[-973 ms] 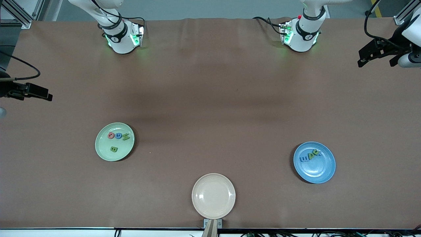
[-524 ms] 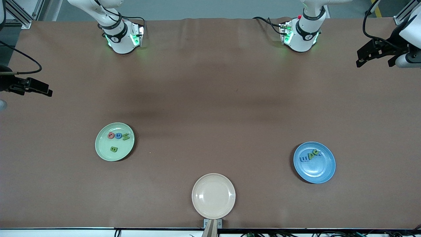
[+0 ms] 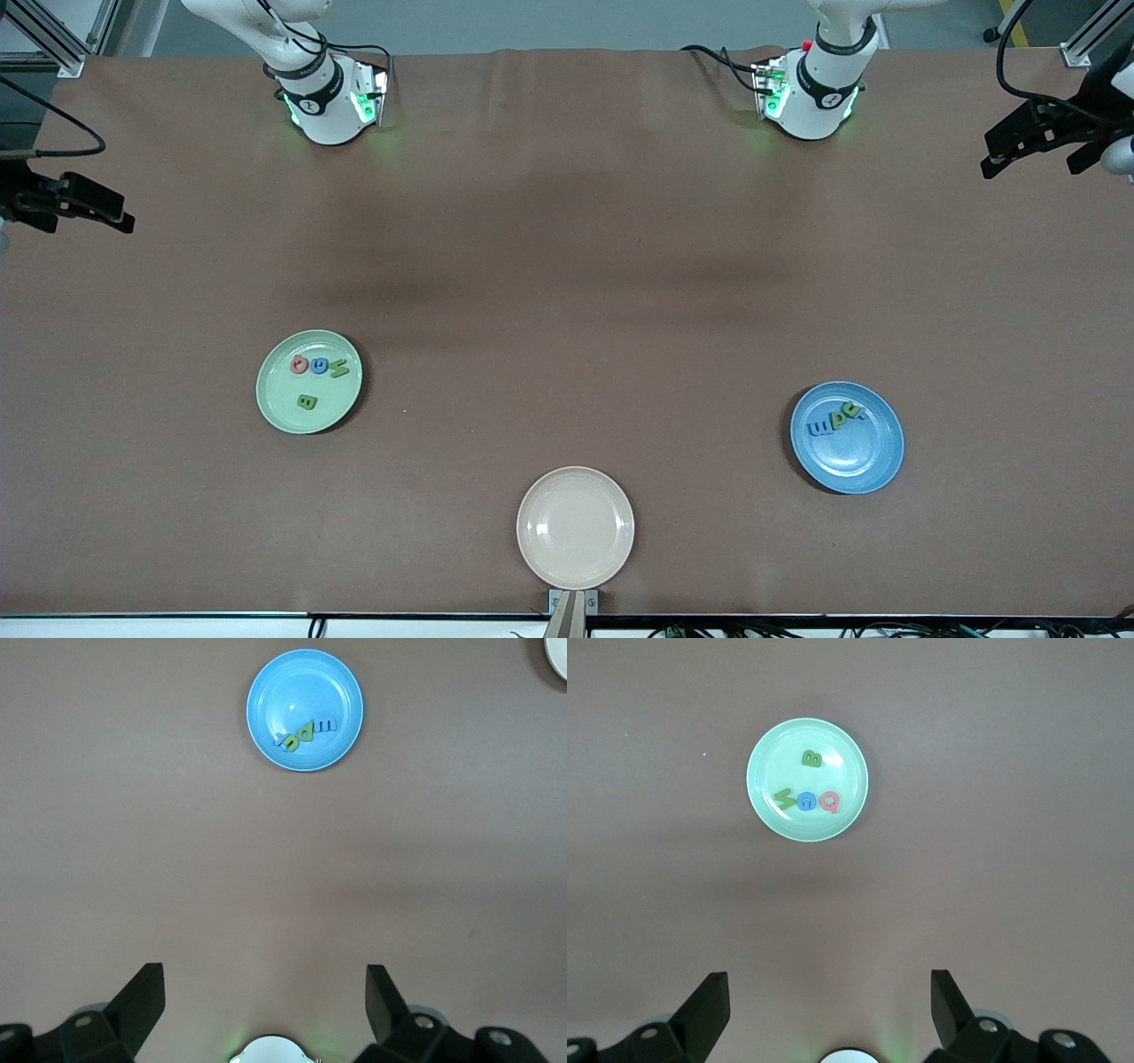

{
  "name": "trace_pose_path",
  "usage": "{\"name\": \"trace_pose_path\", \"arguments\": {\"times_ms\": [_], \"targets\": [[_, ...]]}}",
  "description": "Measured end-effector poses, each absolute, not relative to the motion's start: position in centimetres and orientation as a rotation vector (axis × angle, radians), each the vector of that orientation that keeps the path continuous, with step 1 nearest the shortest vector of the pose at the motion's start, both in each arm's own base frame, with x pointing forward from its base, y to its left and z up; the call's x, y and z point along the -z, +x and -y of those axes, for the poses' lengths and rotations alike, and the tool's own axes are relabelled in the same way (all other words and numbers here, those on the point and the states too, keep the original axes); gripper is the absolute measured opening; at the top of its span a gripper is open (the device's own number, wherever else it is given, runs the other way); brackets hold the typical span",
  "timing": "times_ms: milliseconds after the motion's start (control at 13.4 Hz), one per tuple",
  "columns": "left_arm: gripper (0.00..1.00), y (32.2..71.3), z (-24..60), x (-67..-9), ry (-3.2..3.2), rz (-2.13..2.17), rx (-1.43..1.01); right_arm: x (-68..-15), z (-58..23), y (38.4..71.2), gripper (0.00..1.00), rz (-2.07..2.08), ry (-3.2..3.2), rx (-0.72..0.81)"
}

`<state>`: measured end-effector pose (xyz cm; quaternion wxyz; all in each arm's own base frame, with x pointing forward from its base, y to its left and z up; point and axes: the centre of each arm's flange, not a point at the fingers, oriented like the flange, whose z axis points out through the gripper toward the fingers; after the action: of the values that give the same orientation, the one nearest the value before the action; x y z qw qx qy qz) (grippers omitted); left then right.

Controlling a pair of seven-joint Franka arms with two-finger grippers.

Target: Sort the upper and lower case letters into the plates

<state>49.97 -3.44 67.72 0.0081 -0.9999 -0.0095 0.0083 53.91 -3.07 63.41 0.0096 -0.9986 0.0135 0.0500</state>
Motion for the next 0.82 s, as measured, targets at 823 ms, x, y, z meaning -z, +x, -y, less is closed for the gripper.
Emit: {"name": "trace_pose_path", "arguments": {"times_ms": [823], "targets": [[1.00, 50.0, 3.3, -67.9, -3.126, 0.033, -0.017, -66.8, 3.0, 51.3, 1.00, -0.040, -3.118, -0.146]]}}
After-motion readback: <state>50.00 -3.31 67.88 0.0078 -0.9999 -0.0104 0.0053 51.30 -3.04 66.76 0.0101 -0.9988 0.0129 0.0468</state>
